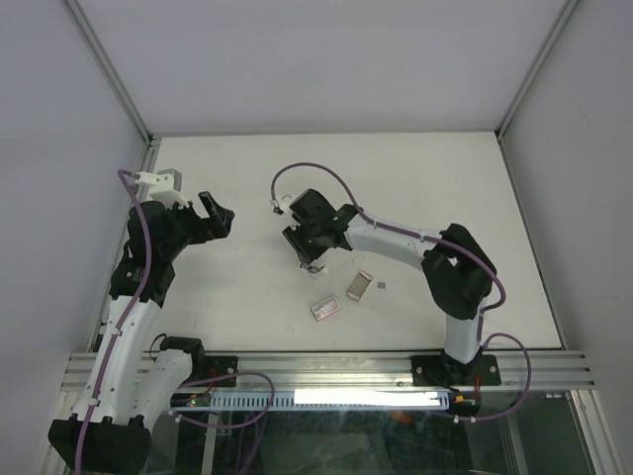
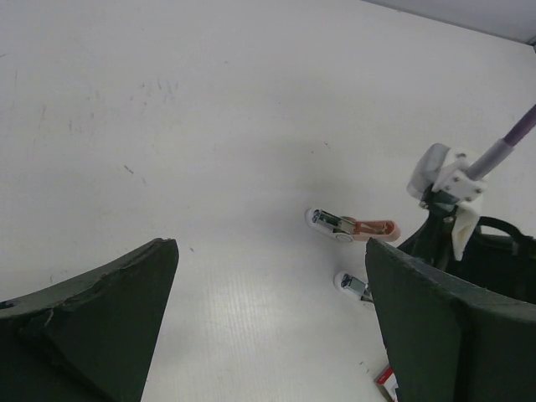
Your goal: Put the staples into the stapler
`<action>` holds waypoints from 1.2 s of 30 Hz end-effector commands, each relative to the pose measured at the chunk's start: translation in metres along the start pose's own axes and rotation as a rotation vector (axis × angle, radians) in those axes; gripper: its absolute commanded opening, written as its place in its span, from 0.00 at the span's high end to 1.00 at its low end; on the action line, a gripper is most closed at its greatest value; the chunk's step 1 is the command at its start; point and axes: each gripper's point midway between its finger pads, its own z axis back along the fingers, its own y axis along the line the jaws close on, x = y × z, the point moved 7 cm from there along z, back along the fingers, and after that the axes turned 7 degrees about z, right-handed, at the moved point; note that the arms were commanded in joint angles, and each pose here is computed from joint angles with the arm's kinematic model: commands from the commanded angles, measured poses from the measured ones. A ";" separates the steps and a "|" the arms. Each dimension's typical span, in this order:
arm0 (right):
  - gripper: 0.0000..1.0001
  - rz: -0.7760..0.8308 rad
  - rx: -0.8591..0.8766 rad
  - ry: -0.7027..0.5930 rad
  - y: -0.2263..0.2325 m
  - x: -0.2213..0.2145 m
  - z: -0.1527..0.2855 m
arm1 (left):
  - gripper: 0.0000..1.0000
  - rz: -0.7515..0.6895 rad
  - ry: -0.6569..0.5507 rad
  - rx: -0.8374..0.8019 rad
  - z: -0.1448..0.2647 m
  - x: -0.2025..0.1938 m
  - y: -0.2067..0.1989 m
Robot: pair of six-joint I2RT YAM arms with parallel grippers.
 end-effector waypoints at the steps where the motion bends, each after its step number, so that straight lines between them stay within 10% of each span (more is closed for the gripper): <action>1: 0.63 -0.120 -0.057 -0.192 -0.009 0.028 0.054 | 0.01 -0.030 -0.053 -0.012 0.004 0.009 -0.002; 17: 0.47 -0.578 -0.232 -0.114 -0.055 -0.129 0.118 | 0.01 -0.028 -0.045 0.039 -0.003 0.007 0.005; 36: 0.45 -0.589 -0.135 -0.087 -0.067 -0.143 0.075 | 0.01 -0.028 -0.026 0.077 -0.009 0.002 0.011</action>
